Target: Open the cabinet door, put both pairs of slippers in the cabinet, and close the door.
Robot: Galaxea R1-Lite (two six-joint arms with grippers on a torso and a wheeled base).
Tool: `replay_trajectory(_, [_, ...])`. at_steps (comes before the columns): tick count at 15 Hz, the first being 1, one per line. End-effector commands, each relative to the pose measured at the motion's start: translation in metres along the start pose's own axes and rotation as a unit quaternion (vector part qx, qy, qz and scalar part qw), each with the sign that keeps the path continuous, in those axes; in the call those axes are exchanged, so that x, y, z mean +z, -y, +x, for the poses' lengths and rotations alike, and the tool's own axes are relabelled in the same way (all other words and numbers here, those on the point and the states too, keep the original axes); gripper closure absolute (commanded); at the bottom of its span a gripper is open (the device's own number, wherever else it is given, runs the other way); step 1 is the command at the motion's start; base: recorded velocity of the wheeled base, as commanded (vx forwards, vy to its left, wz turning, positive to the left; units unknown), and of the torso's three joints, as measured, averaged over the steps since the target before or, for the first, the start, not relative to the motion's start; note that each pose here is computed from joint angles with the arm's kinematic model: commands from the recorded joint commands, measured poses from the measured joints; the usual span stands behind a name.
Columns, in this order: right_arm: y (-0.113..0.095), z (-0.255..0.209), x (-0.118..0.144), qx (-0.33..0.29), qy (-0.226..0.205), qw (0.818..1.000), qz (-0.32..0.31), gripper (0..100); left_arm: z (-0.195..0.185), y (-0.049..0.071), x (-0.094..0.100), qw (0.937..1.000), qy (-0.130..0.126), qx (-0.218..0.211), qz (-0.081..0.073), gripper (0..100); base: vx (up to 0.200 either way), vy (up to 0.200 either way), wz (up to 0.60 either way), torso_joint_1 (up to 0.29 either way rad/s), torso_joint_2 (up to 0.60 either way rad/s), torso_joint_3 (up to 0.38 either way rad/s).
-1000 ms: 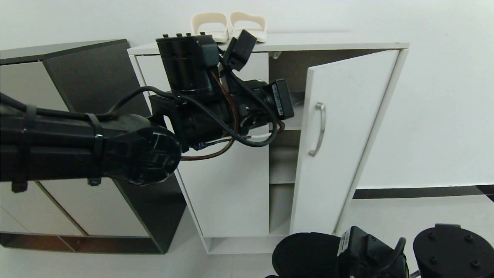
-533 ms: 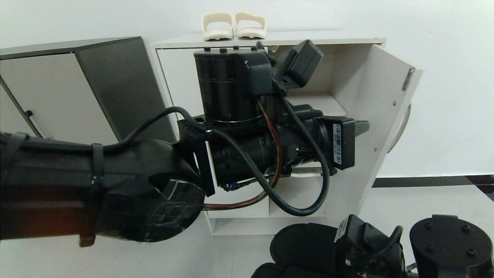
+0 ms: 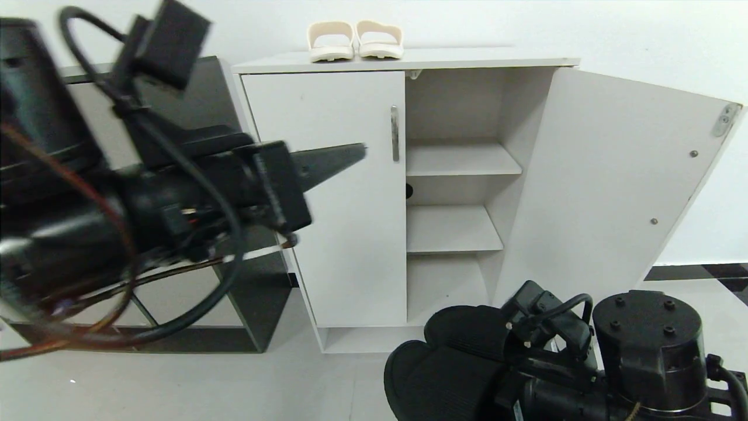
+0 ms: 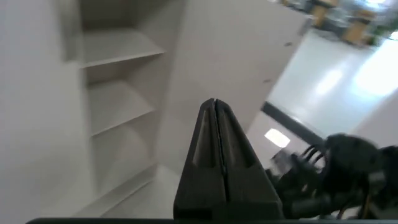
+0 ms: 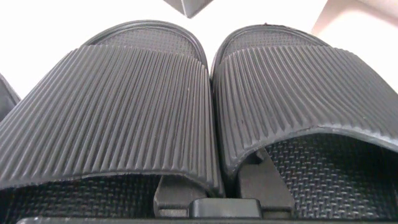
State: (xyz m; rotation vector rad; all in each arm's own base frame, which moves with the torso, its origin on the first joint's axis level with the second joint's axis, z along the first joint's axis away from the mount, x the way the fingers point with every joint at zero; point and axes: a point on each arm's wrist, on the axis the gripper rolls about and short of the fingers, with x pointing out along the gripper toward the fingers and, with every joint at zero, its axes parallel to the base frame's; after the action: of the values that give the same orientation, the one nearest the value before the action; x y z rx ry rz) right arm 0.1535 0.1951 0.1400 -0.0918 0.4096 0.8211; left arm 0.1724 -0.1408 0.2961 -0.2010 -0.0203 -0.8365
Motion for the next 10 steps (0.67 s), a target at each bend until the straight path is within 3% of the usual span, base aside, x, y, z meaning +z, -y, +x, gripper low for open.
replay_trajectory(1, [0.0, 0.001, -0.001, 0.0, -0.002, 1.0, 0.0, 100, -0.154, 0.01, -0.016, 0.9855, 0.036, 0.159, 0.047, 100, 0.0, 0.0, 0.0, 0.0, 0.0, 0.0])
replay_trajectory(2, [0.0, 0.001, -0.001, -0.001, 0.0, 1.0, 0.0, 100, -0.192, 0.014, -0.032, 0.9732, 0.022, 0.219, 0.066, 100, 0.0, 0.0, 0.0, 0.0, 0.0, 0.0])
replay_trajectory(3, [0.0, 0.0, 0.0, 0.0, 0.002, 1.0, -0.001, 100, -0.22, 0.016, -0.053, 0.9517, -0.001, 0.296, 0.082, 100, 0.0, 0.0, 0.0, 0.0, 0.0, 0.0])
replay_trajectory(4, [0.0, 0.0, 0.001, -0.001, 0.003, 1.0, -0.001, 100, -0.241, 0.022, -0.073, 0.9325, -0.004, 0.351, 0.086, 100, 0.0, 0.0, 0.0, 0.0, 0.0, 0.0])
replay_trajectory(7, [0.001, -0.001, 0.001, -0.017, 0.005, 1.0, -0.001, 100, -0.261, 0.03, -0.14, 0.8636, -0.004, 0.495, 0.096, 100, 0.0, 0.0, 0.0, 0.0, 0.0, 0.0])
replay_trajectory(8, [0.001, -0.001, 0.001, -0.019, 0.007, 1.0, -0.001, 100, -0.262, 0.028, -0.165, 0.8545, -0.01, 0.51, 0.098, 100, 0.0, 0.0, 0.0, 0.0, 0.0, 0.0])
replay_trajectory(9, [0.001, -0.001, 0.0, -0.018, 0.01, 1.0, -0.001, 100, -0.26, 0.02, -0.181, 0.8539, -0.025, 0.512, 0.089, 100, 0.0, 0.0, 0.0, 0.0, 0.0, 0.0])
replay_trajectory(10, [0.001, -0.004, -0.002, -0.018, 0.012, 1.0, -0.001, 100, -0.259, 0.015, -0.191, 0.8591, -0.007, 0.503, 0.096, 100, 0.0, 0.0, 0.0, 0.0, 0.0, 0.0])
